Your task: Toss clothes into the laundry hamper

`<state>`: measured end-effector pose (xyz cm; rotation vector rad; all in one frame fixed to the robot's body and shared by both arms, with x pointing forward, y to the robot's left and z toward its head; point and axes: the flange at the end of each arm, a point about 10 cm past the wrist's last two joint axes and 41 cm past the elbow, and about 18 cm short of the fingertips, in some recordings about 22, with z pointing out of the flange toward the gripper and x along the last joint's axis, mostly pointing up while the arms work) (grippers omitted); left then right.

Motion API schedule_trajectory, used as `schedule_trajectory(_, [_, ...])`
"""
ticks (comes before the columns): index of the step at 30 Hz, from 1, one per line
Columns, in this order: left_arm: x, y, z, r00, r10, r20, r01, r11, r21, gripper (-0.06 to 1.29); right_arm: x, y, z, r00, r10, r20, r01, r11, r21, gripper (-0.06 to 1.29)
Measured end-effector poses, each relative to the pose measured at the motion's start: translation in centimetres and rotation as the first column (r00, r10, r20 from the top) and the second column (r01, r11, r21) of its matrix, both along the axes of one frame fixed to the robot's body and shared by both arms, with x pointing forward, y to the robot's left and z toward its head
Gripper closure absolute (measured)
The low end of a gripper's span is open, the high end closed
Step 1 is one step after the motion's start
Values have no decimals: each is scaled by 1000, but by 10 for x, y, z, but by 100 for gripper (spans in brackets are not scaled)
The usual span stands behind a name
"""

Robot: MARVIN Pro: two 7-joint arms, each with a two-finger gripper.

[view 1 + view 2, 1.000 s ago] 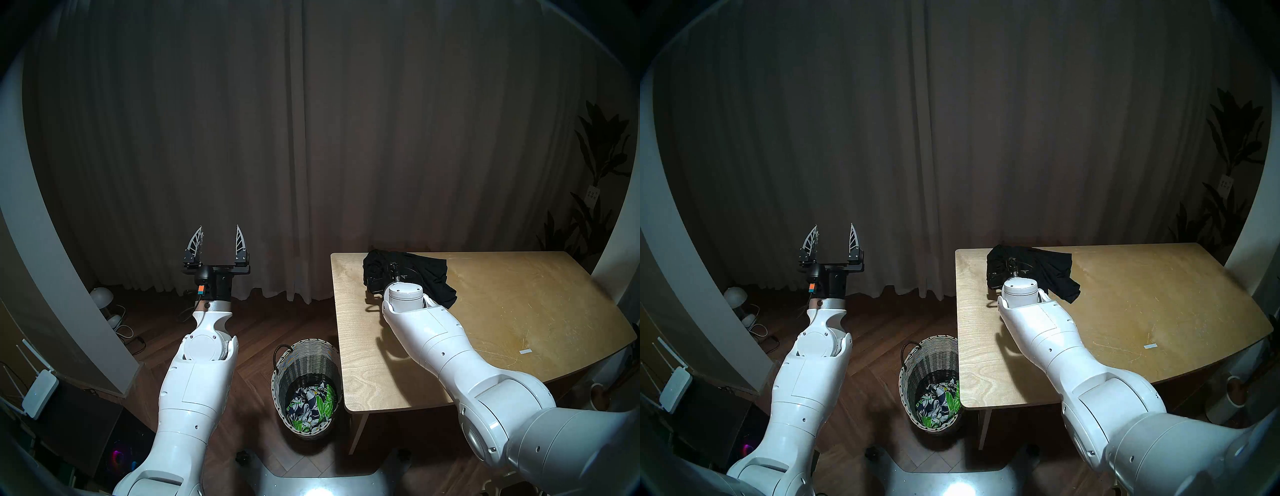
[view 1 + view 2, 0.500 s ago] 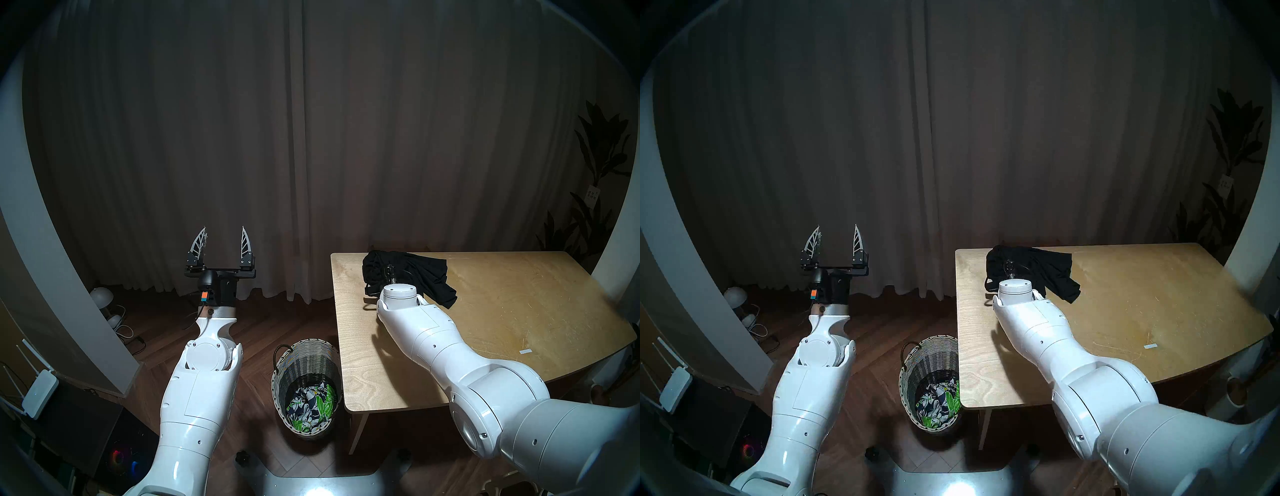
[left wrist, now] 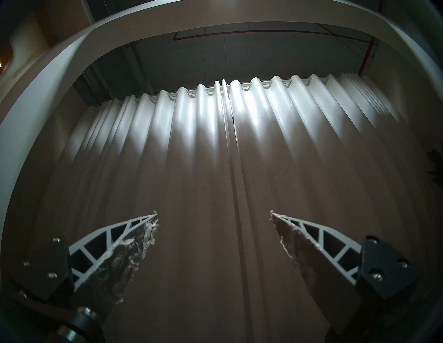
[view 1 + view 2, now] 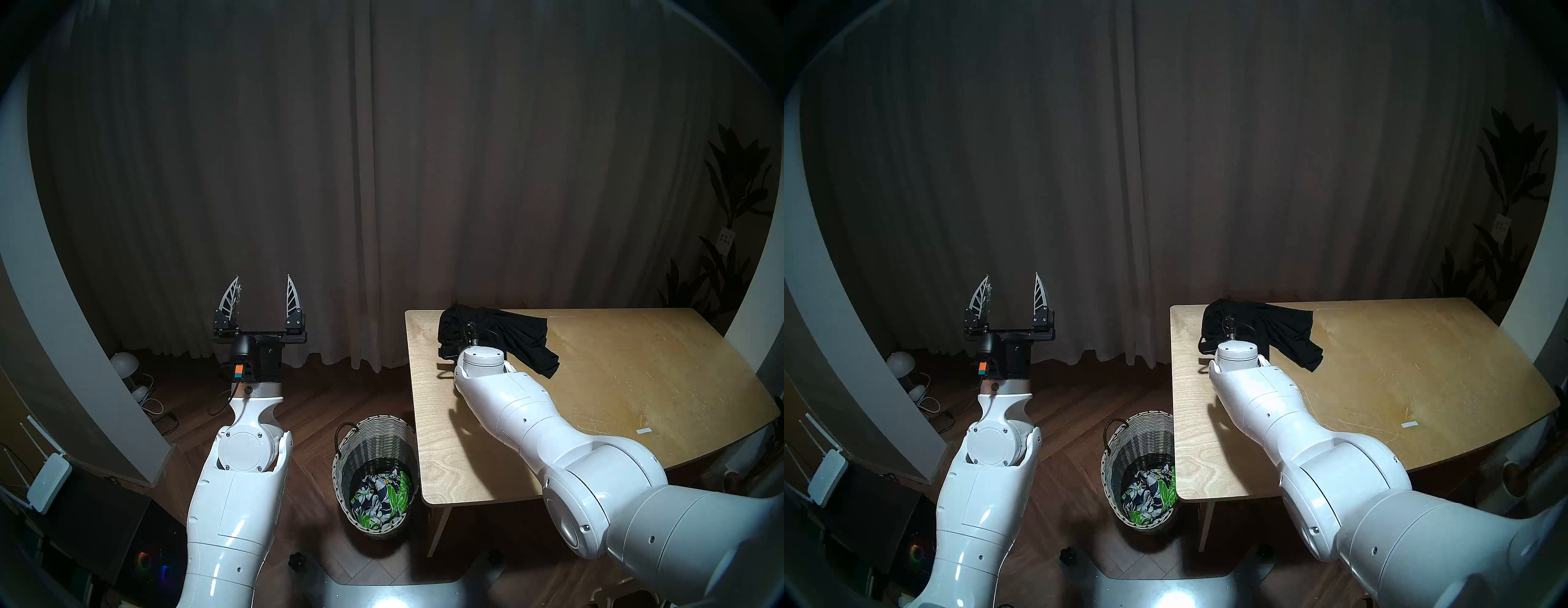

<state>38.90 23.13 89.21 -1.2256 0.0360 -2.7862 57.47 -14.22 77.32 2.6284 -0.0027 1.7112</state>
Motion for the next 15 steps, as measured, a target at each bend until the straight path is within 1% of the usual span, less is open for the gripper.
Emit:
schedule_trajectory(3, [-1, -2, 2, 1000, -2, -2, 2, 1000, 0, 1, 0, 16, 7, 999, 38, 23, -39, 999, 26, 126])
schedule_trajectory(5, [-3, -5, 4, 1000, -5, -7, 5, 1000, 0, 1, -1, 39, 17, 994, 90, 54, -94, 994, 61, 126])
schedule_trajectory(6, [-3, -5, 4, 1000, -5, -8, 5, 1000, -1, 1, -1, 42, 18, 993, 98, 59, -102, 993, 66, 126])
schedule_trajectory(7, [-4, -6, 4, 1000, -6, -11, 6, 1000, -1, 1, -1, 51, 23, 990, 120, 76, -126, 989, 81, 126])
schedule_trajectory(8, [-5, -8, 5, 1000, -6, -15, 6, 1000, -1, 1, -2, 63, 31, 984, 145, 98, -155, 983, 99, 126])
schedule_trajectory(10, [-6, -9, 5, 1000, -6, -23, 6, 1000, -2, 1, -2, 78, 44, 974, 179, 139, -196, 973, 123, 126])
schedule_trajectory(12, [-8, -10, 5, 1000, -5, -29, 5, 1000, -3, 1, -2, 88, 54, 965, 200, 170, -225, 964, 140, 126])
schedule_trajectory(13, [-9, -11, 5, 999, -4, -36, 4, 1000, -4, 1, -2, 96, 63, 956, 217, 198, -249, 956, 153, 126])
schedule_trajectory(15, [-11, -12, 4, 999, -2, -45, 2, 1000, -5, 1, -2, 106, 74, 944, 237, 231, -279, 946, 168, 126])
